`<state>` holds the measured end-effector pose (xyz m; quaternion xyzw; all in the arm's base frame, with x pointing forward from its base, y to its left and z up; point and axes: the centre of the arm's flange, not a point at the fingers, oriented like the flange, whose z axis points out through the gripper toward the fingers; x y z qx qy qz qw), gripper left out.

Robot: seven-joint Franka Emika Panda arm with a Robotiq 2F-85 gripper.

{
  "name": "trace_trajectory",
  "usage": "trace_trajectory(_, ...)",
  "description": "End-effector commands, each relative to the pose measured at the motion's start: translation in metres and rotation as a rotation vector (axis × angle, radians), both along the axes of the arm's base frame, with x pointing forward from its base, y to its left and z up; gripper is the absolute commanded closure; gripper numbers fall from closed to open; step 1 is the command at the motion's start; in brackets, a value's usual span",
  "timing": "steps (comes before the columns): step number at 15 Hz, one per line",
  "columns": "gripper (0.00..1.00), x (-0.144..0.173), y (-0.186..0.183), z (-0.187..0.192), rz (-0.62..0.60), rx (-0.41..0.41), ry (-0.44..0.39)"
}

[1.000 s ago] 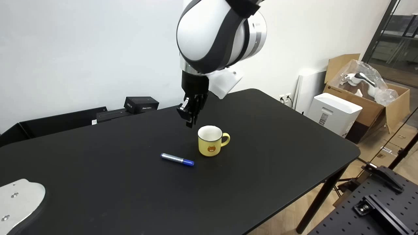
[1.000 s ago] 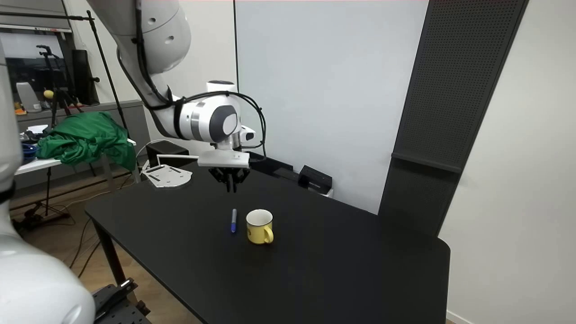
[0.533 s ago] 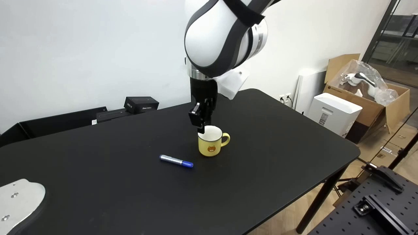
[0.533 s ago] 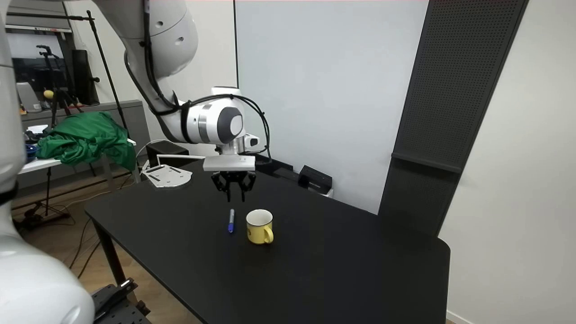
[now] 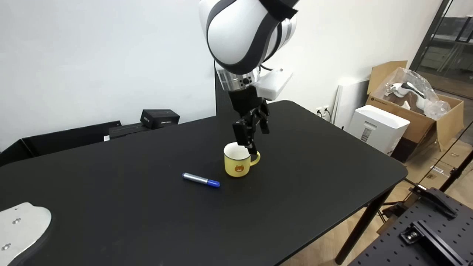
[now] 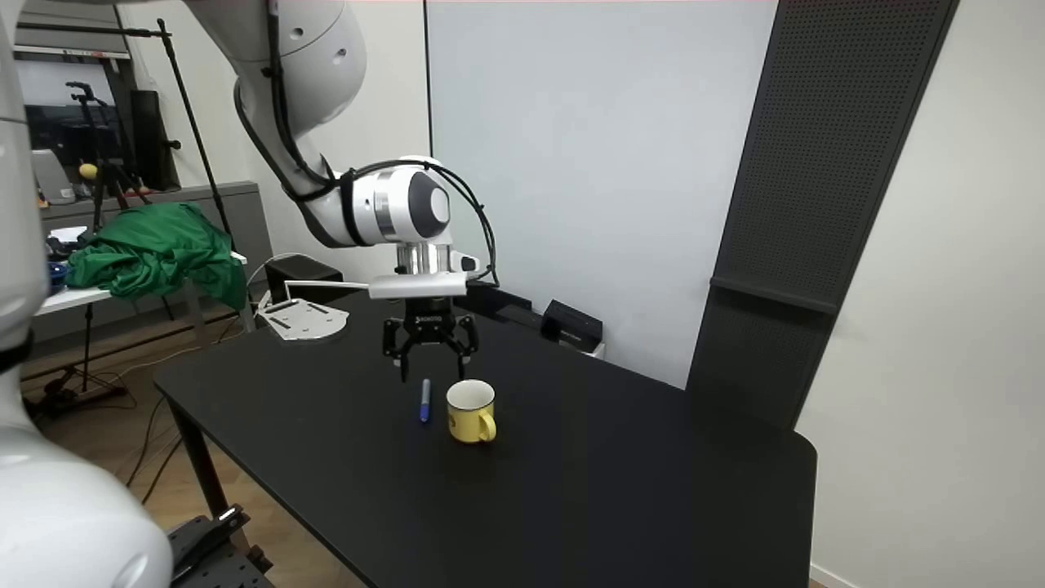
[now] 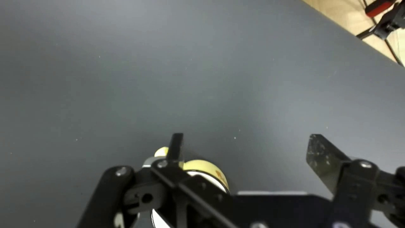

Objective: Remove the marker from the mug and put it on the table

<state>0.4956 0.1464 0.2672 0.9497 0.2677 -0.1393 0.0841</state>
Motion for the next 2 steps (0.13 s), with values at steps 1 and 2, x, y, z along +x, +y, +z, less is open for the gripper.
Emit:
trace_trajectory(1,0.00,-0.0013,0.0004,0.0006,0.000,-0.015,0.023)
trace_trajectory(2,0.00,-0.0020,0.0010,0.0009,0.001,-0.024,0.038)
